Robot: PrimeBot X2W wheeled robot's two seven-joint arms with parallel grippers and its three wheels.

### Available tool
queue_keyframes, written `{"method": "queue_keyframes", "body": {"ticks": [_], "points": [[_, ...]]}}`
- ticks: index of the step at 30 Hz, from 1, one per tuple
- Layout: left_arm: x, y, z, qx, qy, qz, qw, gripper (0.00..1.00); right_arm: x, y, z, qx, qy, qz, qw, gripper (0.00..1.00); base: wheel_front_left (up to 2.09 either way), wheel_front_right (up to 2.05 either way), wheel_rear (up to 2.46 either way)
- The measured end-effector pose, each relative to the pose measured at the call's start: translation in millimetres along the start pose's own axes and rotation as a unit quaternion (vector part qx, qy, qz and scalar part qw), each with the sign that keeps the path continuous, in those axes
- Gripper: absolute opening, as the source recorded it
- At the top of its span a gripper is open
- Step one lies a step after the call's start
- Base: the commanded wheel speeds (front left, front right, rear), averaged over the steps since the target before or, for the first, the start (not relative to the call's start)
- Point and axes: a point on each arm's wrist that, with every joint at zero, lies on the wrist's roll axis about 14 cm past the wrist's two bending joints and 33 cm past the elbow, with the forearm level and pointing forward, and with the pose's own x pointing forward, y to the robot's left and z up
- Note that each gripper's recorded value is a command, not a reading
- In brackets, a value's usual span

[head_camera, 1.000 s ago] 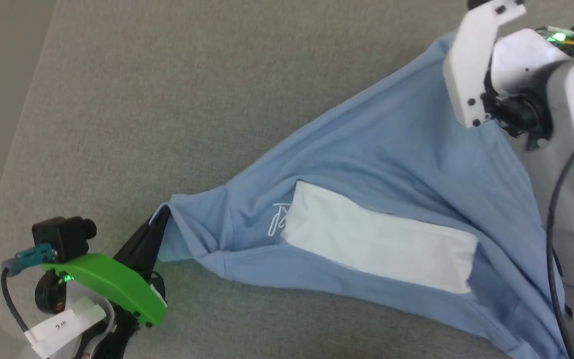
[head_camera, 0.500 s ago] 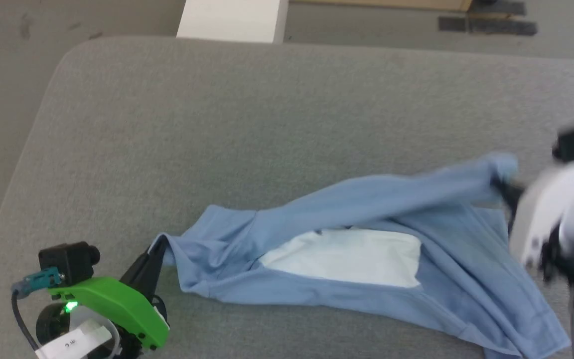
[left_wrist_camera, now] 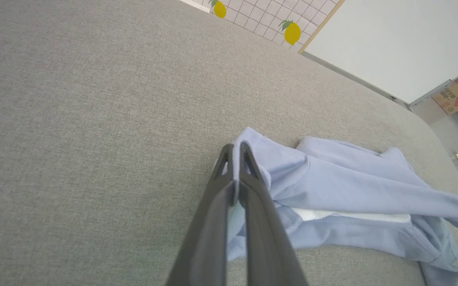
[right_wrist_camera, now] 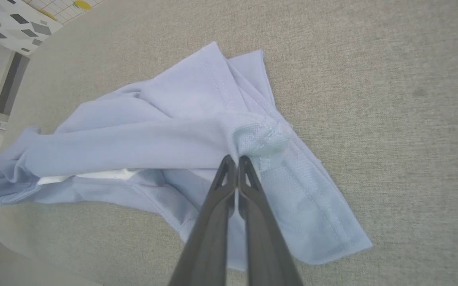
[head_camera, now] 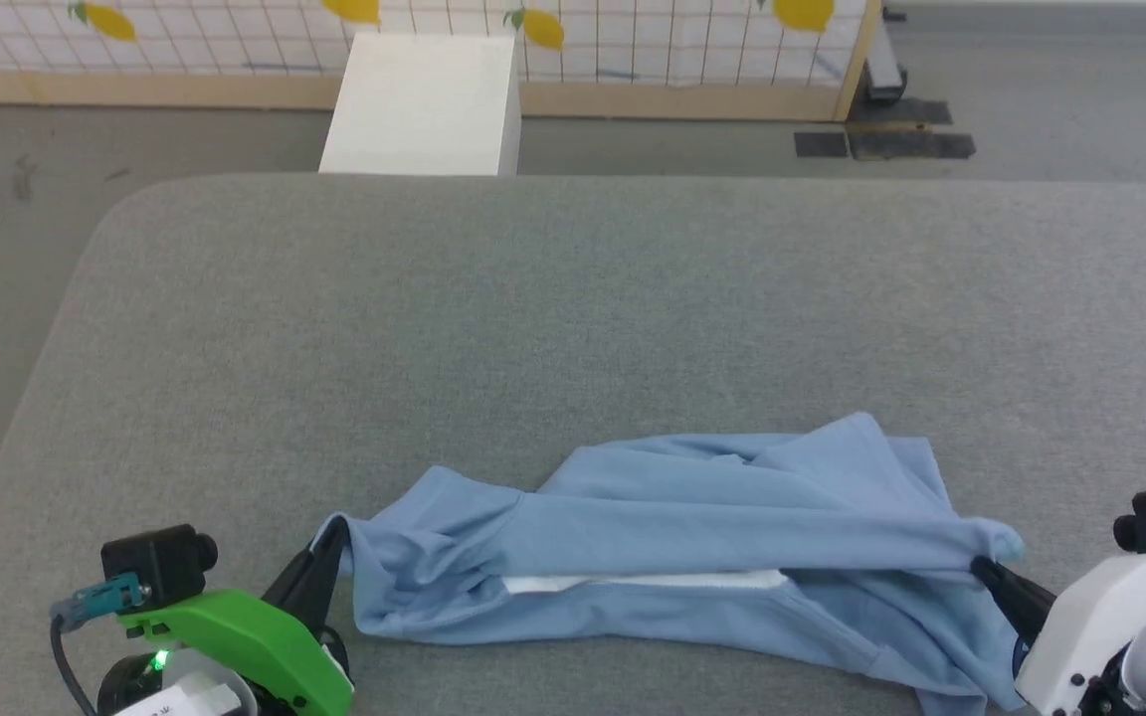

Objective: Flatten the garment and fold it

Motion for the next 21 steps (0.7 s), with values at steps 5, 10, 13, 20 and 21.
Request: {"method": "queue_keyframes", "body": {"ticks": [5, 10, 13, 20, 21], "points": [[5.8, -12.1, 19.5, -0.003, -0.024, -0.029, 0.999, 0.00, -5.7, 17.0, 39.6, -0.017, -0.054, 0.024, 0.998, 0.00, 0.00, 0.00, 0.00], [20.2, -41.3, 92.1, 0.045, -0.096, -0.088, 0.991, 0.00, -29.5, 30.5, 121.2, -0.080, -0.133, 0.037, 0.987, 0.00, 0.00, 0.00, 0.00], [21.6, -63.9, 141.4, 0.087, -0.143, -0.119, 0.979, 0.00, -55.5, 36.7, 169.2, -0.117, -0.180, 0.033, 0.976, 0.00, 0.00, 0.00, 0.00], [6.3, -122.1, 245.9, 0.165, -0.255, -0.173, 0.937, 0.00, -119.1, 49.0, 253.5, -0.159, -0.281, 0.020, 0.946, 0.00, 0.00, 0.00, 0.00], [2.7, -129.0, 257.6, 0.172, -0.269, -0.178, 0.931, 0.00, -125.8, 50.1, 261.0, -0.162, -0.291, 0.018, 0.943, 0.00, 0.00, 0.00, 0.00]]}}
